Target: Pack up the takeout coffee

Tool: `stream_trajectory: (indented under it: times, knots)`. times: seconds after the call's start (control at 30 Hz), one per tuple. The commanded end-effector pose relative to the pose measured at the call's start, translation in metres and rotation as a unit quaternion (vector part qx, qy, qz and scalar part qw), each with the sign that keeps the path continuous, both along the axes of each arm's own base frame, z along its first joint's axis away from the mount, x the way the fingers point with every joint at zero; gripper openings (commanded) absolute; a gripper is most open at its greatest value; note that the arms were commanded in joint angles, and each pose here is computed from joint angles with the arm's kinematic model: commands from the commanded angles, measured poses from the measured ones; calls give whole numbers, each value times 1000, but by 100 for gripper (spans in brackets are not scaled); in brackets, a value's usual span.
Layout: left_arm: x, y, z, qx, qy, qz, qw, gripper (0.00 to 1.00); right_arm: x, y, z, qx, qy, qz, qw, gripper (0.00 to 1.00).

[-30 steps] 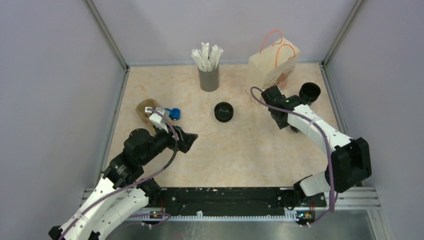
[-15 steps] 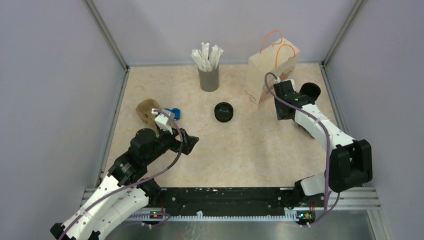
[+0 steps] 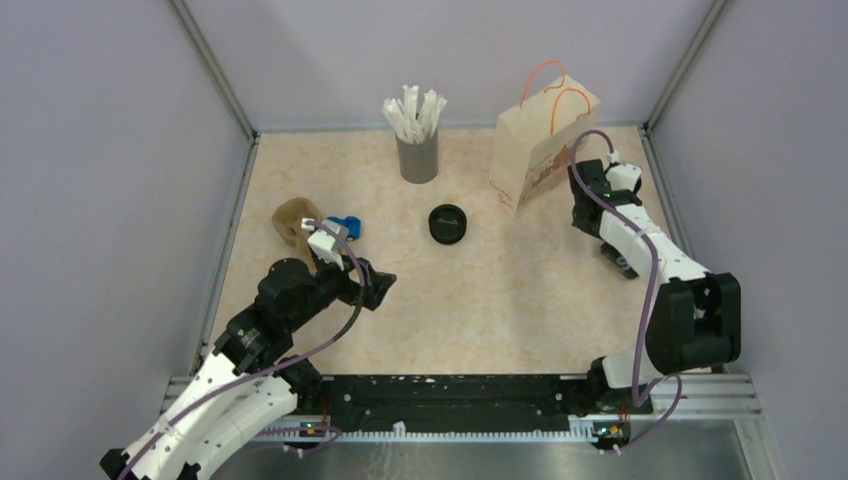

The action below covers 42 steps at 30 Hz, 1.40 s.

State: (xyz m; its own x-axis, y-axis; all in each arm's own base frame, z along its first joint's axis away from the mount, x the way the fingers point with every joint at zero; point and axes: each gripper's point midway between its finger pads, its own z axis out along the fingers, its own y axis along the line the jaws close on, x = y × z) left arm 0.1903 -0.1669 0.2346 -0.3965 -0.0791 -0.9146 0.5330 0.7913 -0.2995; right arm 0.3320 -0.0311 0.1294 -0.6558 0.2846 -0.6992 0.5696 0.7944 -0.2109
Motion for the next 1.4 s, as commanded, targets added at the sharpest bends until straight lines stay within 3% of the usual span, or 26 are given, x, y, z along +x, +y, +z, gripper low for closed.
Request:
stream_trajectory:
  times: [0.0, 0.3, 0.9, 0.97, 1.03, 1.17, 1.37]
  knots:
    - [0, 0, 14, -8, -27, -5, 1000, 99, 8, -4, 16, 54, -98, -96, 989, 53]
    - [-2, 2, 19, -12, -40, -6, 999, 99, 4, -32, 14, 17, -79, -181, 980, 52]
    - [-2, 3, 20, -12, -43, -6, 999, 99, 0, -34, -27, 0, -6, -195, 981, 52]
    - [-2, 4, 20, -12, -44, -3, 999, 99, -2, -33, -30, 5, -4, -193, 981, 48]
    - [-2, 5, 20, -12, -46, -2, 999, 99, -2, -30, -30, 15, -8, -186, 982, 37]
    - [1, 8, 19, -7, -44, 9, 999, 99, 0, -19, -25, 49, -22, -155, 987, 22]
    - [6, 16, 18, -3, -43, 36, 998, 99, 1, 6, -8, 122, -67, -75, 987, 19]
